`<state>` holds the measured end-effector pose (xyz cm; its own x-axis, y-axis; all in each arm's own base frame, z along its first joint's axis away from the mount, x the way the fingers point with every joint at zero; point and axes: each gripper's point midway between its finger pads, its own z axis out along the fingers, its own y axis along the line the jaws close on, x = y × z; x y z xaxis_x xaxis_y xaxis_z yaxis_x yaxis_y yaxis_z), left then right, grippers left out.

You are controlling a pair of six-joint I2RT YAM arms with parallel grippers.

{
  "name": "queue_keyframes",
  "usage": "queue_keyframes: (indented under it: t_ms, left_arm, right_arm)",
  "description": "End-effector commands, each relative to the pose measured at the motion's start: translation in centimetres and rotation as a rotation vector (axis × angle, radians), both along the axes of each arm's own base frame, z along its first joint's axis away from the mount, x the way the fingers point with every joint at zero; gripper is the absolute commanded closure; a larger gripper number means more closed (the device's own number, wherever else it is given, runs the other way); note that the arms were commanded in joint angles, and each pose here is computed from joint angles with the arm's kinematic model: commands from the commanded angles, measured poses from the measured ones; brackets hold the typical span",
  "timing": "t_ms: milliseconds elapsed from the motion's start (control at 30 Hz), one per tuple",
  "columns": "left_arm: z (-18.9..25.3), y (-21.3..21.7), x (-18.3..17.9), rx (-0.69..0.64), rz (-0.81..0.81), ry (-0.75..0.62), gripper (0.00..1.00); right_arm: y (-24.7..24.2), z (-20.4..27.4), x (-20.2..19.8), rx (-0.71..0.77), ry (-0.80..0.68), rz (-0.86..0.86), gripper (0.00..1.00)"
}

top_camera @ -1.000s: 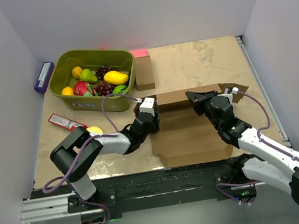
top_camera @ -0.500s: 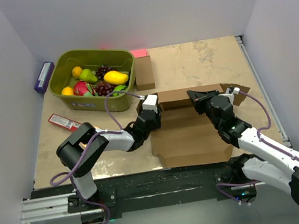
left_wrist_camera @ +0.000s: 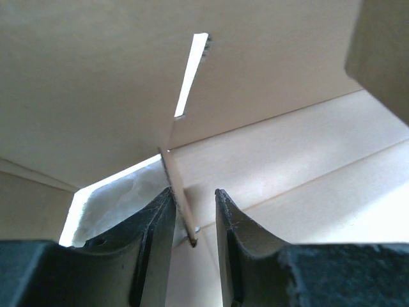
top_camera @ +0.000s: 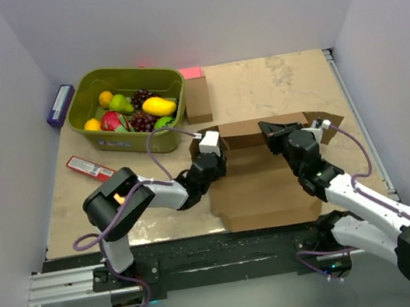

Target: Fold the paper box

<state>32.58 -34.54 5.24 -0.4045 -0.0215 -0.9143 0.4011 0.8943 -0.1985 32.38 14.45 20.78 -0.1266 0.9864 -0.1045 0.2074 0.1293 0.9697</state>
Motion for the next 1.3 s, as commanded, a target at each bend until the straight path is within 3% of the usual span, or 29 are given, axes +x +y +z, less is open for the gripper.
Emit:
queue_keyframes:
  t_ms: [0, 633, 767, 1000, 1267]
  left_arm:
    - [3.7, -4.8, -1.3, -0.096, -0.146, -0.112, 0.65]
    - [3.4, -7.2, -3.0, -0.184, -0.229, -0.095, 0.65]
    - [3.2, -7.3, -3.5, -0.186, -0.253, -0.095, 0.60]
    - [7.2, -3.2, -4.3, -0.175, -0.207, -0.153, 0.41]
    - [8.5, 0.1, -6.4, -0.153, -0.204, -0.122, 0.33]
  right_arm:
    - [1.5, -1.8, -0.8, -0.026, 0.047, 0.077, 1.00]
    - [1.5, -2.7, -0.9, -0.027, 0.065, 0.074, 1.00]
    - [1.3, -2.9, -0.9, -0.030, 0.069, 0.067, 1.00]
    - [0.8, -2.5, -1.2, -0.015, 0.057, 0.045, 1.00]
    - [0.7, -2.6, -1.4, -0.011, 0.056, 0.043, 1.00]
